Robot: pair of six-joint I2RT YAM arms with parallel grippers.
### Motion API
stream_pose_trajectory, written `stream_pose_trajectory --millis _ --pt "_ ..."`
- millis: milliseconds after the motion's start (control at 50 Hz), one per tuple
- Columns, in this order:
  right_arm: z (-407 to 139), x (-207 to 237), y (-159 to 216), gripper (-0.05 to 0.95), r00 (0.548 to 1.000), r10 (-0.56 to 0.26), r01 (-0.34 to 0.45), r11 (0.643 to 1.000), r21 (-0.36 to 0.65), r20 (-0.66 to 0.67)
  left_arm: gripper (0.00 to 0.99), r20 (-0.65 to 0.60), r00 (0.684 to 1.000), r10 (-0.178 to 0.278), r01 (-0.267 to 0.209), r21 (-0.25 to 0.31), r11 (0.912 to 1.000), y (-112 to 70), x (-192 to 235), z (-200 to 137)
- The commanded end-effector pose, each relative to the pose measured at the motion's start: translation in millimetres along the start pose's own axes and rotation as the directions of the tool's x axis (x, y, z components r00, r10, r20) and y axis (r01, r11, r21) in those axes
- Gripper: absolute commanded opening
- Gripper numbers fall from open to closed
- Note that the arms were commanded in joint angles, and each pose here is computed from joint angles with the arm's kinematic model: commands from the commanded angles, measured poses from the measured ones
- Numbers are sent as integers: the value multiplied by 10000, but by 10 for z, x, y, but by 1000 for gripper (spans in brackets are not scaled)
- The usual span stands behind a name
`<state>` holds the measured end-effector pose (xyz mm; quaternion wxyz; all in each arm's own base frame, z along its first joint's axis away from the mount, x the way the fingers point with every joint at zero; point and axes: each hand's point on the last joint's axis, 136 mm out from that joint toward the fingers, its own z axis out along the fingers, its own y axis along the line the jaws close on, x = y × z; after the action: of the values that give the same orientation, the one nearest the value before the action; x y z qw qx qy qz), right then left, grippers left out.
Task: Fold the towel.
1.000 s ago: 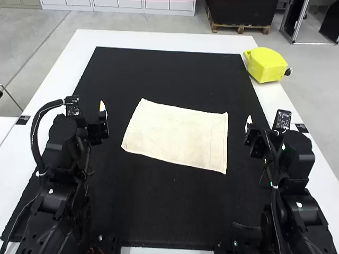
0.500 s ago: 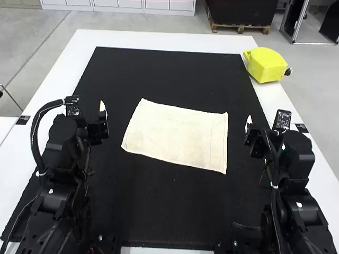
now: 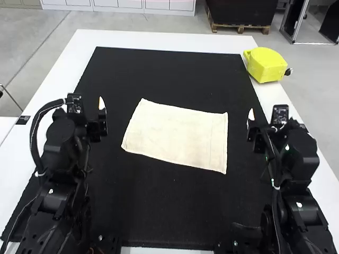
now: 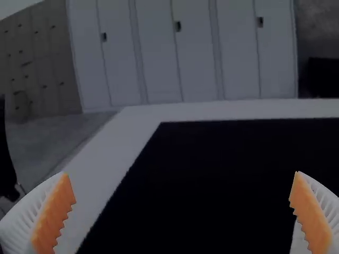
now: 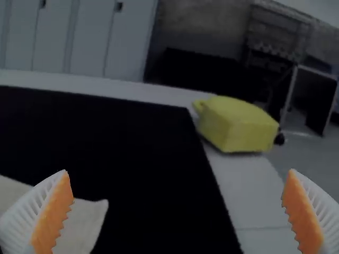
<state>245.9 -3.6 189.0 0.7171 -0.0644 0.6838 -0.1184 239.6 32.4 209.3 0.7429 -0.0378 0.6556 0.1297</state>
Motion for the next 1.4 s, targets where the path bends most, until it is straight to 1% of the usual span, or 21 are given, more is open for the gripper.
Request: stream_pose_trajectory --millis 0,60,120,260,380,440,500,540,640,700,780,860,940,960,1040,1080,1120,1200,1240,1320,1380 --pt "-15 -209 54 908 9753 -1971 2000 9796 -196 1001 951 1027 9884 1116 -1102 -191 9937 24 -248 -18" --pt "-48 -448 11 908 9568 -2193 2203 9753 163 1907 949 1864 9778 954 -910 -321 9953 54 -480 -51" --pt "-112 -729 -70 905 9401 -2107 2039 9775 533 2680 943 2580 9626 826 -769 -323 9965 75 -729 -101" --pt "-220 -1340 -277 902 9276 -1553 1345 9873 841 3397 938 3157 9463 703 -706 -104 9974 97 -1220 -144" --pt "11 -1634 -403 903 9652 -643 487 9965 676 2533 944 2723 9590 789 -932 400 9948 14 -1543 32" --pt "193 -1693 -392 905 9845 -29 -27 9995 317 1753 944 2328 9682 913 -1124 789 9905 -86 -1646 205" --pt "408 -1670 -345 905 9950 722 -720 9974 -51 686 944 1907 9755 1092 -1386 1481 9792 -231 -1702 385" --pt "534 -1615 -289 903 9930 1181 -1180 9926 -282 10 946 1463 9819 1206 -1439 1613 9764 -268 -1683 528" --pt "827 -1275 -106 903 9689 1591 -1738 9827 -635 -1897 962 -102 9916 1287 -1231 2263 9662 -438 -1406 894" --pt "917 -991 75 903 9384 1533 -1965 9739 -1133 -3099 962 -1221 9799 1577 -1239 2467 9611 -507 -1125 1075" --pt "992 -701 207 902 8983 1687 -2376 9632 -1256 -4056 962 -2300 9548 1882 -1226 2721 9544 -596 -786 1236" --pt "977 -415 369 902 8512 1963 -3003 9428 -1450 -4867 962 -3096 9261 2156 -1156 3111 9433 -703 -477 1294" --pt "914 -130 488 902 7974 2329 -3636 9217 -1352 -5567 962 -3789 8980 2238 -817 3563 9308 -826 -190 1316" --pt "893 -56 519 900 7850 2388 -3768 9165 -1346 -5716 962 -3963 8935 2111 -575 3653 9291 -862 -136 1314" --pt "798 218 571 907 7505 2289 -3810 9163 -1230 -6199 962 -4705 8631 1836 278 4072 9129 -1008 120 1288" --pt "774 289 584 908 7452 2295 -3822 9164 -1190 -6261 962 -5065 8453 1699 763 4292 9000 -1097 252 1267" --pt "761 339 581 910 7424 2281 -3777 9191 -1124 -6300 962 -5274 8334 1651 1021 4405 8919 -1158 342 1260" --pt "746 418 592 910 7353 2306 -3798 9190 -1057 -6373 962 -5596 8106 1728 1295 4590 8790 -1248 535 1266" --pt "743 450 603 910 7326 2292 -3804 9187 -1063 -6410 964 -5734 7993 1797 1357 4636 8756 -1279 626 1271" --pt "739 537 624 907 7273 2286 -3825 9179 -1058 -6471 961 -5983 7783 1903 1620 4842 8598 -1365 806 1270" --pt "748 585 642 907 7272 2285 -3834 9174 -1069 -6473 961 -6163 7621 1985 1691 4854 8578 -1393 936 1275"
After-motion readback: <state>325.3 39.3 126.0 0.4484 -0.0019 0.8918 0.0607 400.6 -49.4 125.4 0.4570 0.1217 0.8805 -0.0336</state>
